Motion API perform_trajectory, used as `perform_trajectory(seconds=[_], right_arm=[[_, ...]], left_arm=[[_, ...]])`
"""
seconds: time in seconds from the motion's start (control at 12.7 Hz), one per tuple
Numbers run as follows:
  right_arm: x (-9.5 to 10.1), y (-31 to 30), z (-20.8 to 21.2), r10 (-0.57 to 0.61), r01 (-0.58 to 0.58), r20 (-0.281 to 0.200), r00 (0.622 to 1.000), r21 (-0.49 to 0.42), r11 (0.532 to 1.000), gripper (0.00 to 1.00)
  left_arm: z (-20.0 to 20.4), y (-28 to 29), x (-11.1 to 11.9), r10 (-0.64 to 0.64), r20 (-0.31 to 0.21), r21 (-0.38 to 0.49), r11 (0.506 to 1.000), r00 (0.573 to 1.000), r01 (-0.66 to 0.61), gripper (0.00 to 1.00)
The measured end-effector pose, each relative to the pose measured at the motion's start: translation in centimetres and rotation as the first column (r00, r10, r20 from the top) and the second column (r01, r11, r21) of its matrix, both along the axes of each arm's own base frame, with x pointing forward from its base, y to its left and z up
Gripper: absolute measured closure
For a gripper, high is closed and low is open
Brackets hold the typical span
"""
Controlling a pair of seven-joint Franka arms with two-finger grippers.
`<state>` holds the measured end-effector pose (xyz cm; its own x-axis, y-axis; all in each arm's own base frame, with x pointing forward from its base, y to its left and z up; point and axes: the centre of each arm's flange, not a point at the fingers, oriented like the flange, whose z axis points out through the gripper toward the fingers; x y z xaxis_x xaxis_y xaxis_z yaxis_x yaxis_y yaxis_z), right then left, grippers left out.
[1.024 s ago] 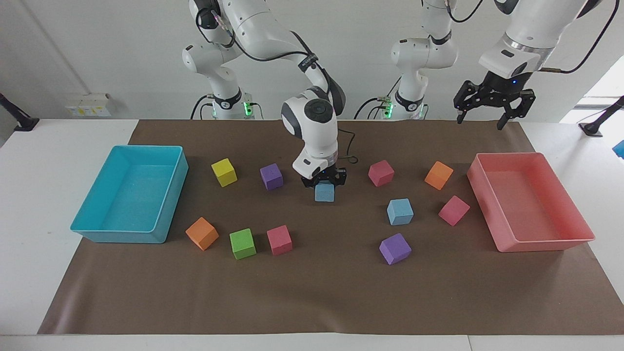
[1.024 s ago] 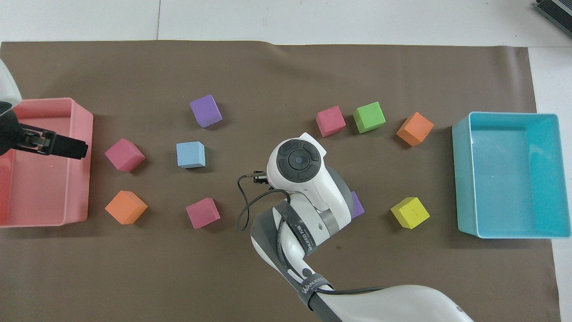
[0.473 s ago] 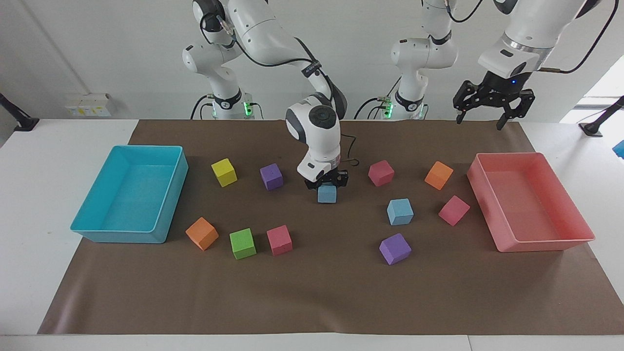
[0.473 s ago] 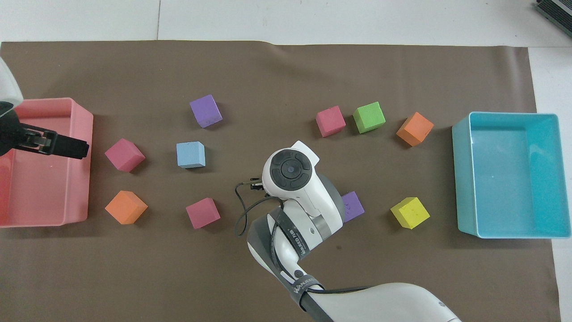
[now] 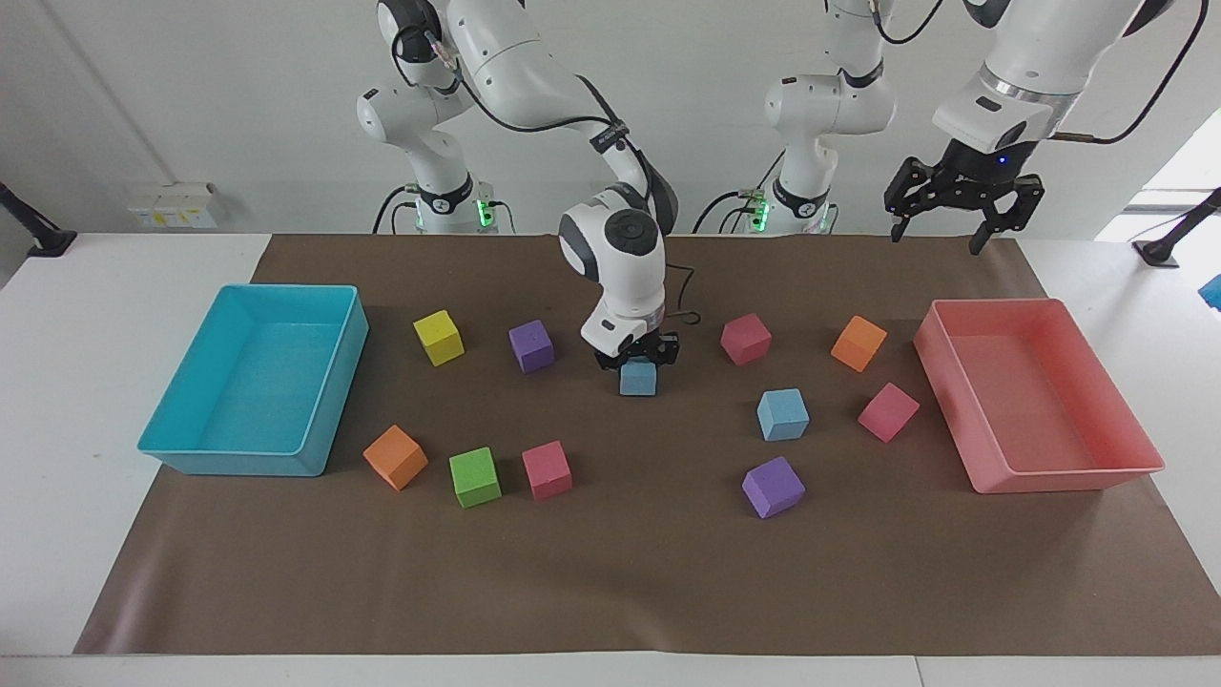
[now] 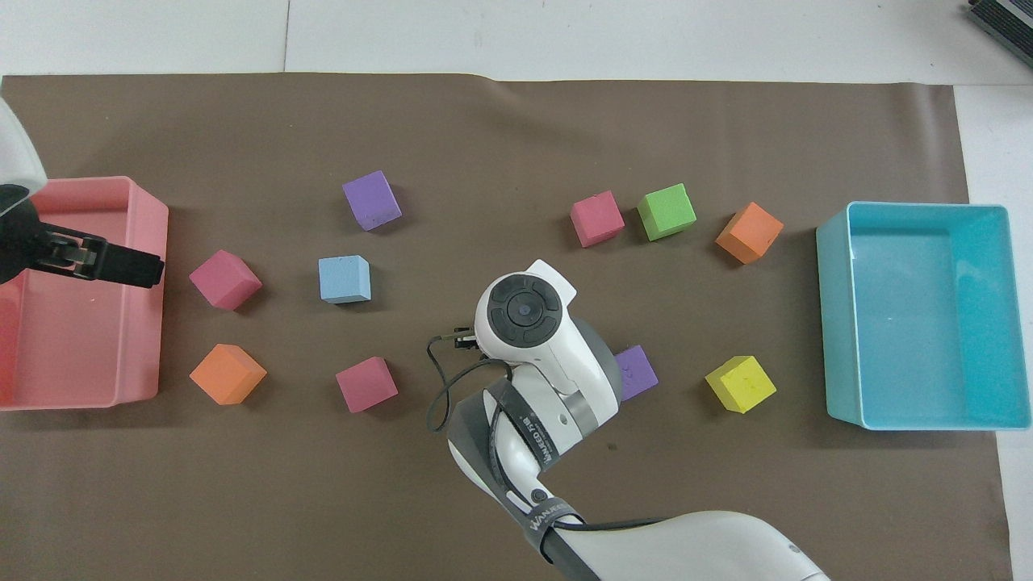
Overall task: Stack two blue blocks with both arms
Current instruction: 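Carry the blue cube to the table center and release it, then reach the left gripper to the other blue cube while the right gripper withdraws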
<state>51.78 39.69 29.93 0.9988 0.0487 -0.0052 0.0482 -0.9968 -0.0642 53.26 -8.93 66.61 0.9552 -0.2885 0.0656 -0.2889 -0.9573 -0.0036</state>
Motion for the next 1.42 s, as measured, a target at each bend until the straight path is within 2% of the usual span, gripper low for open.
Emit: perform_trajectory(seconds=[0.55,0.63,0.87,1.1,1.42], right_arm=[[-0.4,-0.3,-0.5,0.054,-0.054,-0.007,0.999,-0.007,0.999,0.44],[-0.4,-0.3,-0.5,0.054,-0.054,-0.008,0.999,-0.007,0.999,0.39],[-0.4,-0.3,-0.4,0.052,-0.052,-0.007,0.999,-0.006,0.999,0.03],[0.0,-0.6,0.4,0.045,-0.045,0.004,0.999,0.001,0.999,0.00],[1.2,-2.5,4.6,0.010,-0.012,0.041,0.999,0.032,0.999,0.00]], left_arm=[[0.1,-0.1,0.0,0.011,0.006,-0.002,1.000,1.000,-0.011,0.00],[0.0,-0.1,0.1,0.012,0.007,-0.002,1.000,1.000,-0.012,0.00],[-0.5,-0.2,0.5,0.014,0.001,-0.002,1.000,1.000,-0.014,0.00],[-0.7,-0.1,0.9,0.016,0.002,-0.003,1.000,1.000,-0.016,0.00],[-1.7,-0.3,2.8,0.019,-0.007,-0.004,1.000,1.000,-0.019,0.00]])
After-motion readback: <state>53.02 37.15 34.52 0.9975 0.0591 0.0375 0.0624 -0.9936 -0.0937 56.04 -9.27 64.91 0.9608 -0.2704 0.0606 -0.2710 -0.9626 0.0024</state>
